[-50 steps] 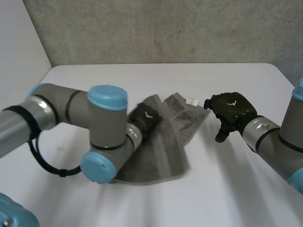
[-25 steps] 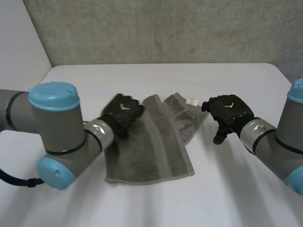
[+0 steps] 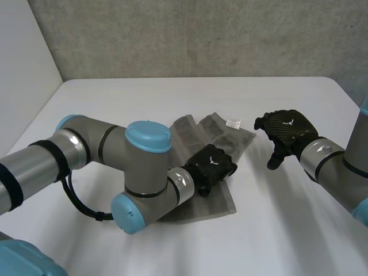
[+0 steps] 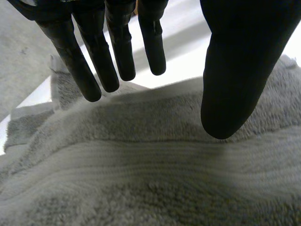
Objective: Fold the towel.
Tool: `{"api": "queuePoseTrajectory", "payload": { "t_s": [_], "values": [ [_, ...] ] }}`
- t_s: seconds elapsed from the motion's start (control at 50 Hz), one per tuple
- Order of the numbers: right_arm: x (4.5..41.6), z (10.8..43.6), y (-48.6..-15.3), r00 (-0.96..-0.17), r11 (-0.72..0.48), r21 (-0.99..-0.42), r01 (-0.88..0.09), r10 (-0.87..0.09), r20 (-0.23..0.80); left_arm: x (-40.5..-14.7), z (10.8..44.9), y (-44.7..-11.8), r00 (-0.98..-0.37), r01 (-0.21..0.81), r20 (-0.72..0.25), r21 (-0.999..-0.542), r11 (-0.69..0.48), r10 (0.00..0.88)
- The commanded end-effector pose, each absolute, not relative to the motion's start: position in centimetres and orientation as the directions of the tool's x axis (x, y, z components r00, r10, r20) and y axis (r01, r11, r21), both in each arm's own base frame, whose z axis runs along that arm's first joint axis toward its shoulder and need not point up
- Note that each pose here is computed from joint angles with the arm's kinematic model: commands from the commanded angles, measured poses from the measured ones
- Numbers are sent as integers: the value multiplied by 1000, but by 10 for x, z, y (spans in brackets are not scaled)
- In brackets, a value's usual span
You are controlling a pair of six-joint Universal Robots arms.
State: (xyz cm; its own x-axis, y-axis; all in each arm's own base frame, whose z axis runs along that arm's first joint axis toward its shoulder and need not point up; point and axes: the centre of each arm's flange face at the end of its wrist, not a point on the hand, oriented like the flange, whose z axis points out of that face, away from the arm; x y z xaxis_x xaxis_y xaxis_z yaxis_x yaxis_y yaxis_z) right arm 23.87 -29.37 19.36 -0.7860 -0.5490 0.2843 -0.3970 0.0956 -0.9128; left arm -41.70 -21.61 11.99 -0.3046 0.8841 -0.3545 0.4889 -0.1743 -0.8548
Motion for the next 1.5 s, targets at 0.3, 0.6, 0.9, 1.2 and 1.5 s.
{"api": "queuePoseTrajectory", "payload": {
  "t_s": [0.3, 0.6, 0.9, 1.2, 1.5],
  "values": [
    [238, 193, -294, -786, 99, -912, -398, -549, 283, -418, 120, -223, -246, 567, -459, -783, -257, 854],
    [239, 194, -294, -786, 99, -912, -398, -549, 283, -401, 186, -242, -445, 555, -573, -780, -290, 688],
    [242, 182, -290, -806, 226, -925, -306, -578, 126, -283, 228, -311, -871, 388, -374, -921, -20, 319],
    [296, 145, -296, -734, 207, -922, -328, -670, 111, -235, 201, -315, -899, 394, -358, -913, 108, 252],
    [319, 129, -335, -756, -2, -930, -368, -582, 300, -213, 207, -320, -935, 326, -301, -937, 125, 185]
  ]
}}
